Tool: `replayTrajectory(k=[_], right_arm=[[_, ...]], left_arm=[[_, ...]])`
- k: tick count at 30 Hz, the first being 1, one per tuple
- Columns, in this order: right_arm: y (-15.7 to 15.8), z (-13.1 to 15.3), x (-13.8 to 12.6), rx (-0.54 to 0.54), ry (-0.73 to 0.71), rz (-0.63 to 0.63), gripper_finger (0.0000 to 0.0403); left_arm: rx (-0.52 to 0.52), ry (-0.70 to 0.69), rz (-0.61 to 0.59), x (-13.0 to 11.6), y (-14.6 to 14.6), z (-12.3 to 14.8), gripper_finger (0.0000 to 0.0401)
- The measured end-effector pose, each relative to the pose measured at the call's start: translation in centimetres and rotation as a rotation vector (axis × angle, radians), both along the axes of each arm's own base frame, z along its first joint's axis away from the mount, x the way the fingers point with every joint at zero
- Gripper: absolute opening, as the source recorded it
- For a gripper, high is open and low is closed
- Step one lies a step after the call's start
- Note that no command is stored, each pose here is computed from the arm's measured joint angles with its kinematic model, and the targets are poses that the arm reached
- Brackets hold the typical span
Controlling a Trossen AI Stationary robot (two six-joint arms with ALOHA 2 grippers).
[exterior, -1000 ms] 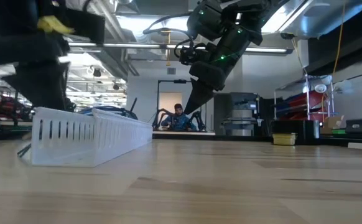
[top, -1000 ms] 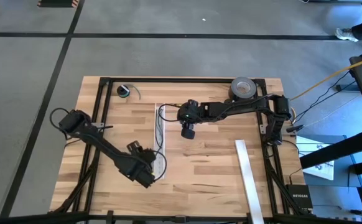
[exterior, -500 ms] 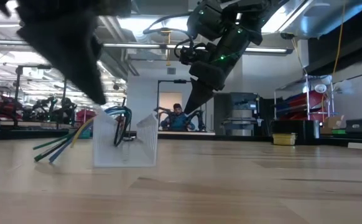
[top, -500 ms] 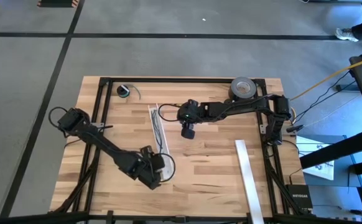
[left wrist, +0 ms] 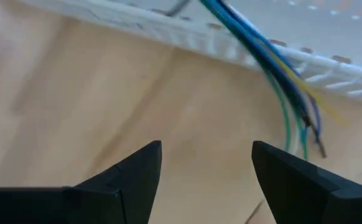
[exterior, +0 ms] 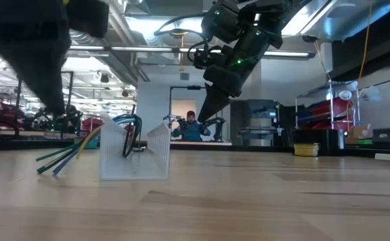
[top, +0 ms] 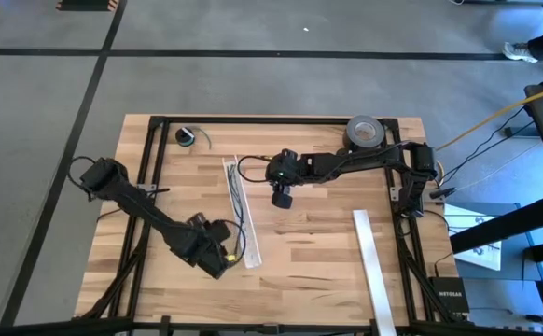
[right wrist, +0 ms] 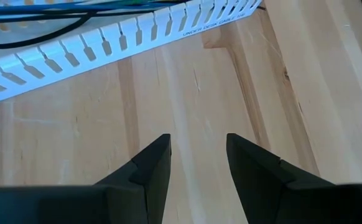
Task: Ziptie cables
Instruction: Put the colored ziptied cable into the white cable duct
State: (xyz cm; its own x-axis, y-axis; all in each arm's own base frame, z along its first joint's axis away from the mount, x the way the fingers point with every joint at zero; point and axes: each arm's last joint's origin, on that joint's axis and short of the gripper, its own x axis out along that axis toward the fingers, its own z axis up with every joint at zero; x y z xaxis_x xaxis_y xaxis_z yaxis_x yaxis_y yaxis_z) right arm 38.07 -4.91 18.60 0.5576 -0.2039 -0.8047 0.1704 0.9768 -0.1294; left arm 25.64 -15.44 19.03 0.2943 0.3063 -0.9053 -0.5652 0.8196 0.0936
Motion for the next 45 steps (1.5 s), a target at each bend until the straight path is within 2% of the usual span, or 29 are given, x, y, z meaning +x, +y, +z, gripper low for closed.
replayTrajectory(k=[5, 9, 13, 20, 27, 30, 36, 39, 45], right_arm=[[0.0, 0.0, 0.0, -0.001, -0.001, 0.0, 0.0142], [0.0, 0.0, 0.0, 0.0, -0.001, 0.0, 0.0142], [0.0, 0.0, 0.0, 0.0, 0.0, -0.001, 0.0142], [0.0, 0.0, 0.0, 0.0, 0.0, -0.001, 0.0142], [0.0, 0.0, 0.0, 0.0, 0.0, 0.0, 0.0142], [0.0, 0.0, 0.0, 0.0, 0.0, -0.001, 0.0142], [0.0, 0.0, 0.0, 0.0, 0.0, 0.0, 0.0142], [0.0, 0.0, 0.0, 0.0, 0.0, 0.0, 0.0142], [0.0, 0.0, 0.0, 0.0, -0.001, -0.001, 0.0142]], left_arm=[[-0.038, -0.114, -0.054, 1.3, -0.2, -3.5, 0.0235], [-0.017, -0.121, -0.102, 2.0, 0.0, -4.1, 0.0235], [-0.015, -0.148, -0.131, 2.3, -0.2, -4.0, 0.0235], [-0.057, -0.303, -0.239, 3.7, -1.4, -3.0, 0.0235], [-0.044, -0.406, -0.265, 6.1, -0.4, -1.2, 0.0235], [-0.075, -0.352, -0.256, 6.1, 0.4, -0.7, 0.0235], [-0.142, -0.287, -0.131, 4.2, 0.1, 0.5, 0.0235], [-0.134, -0.275, -0.118, 4.0, -0.6, -1.0, 0.0235], [-0.042, -0.244, -0.2, 4.7, 0.1, -4.1, 0.0235]])
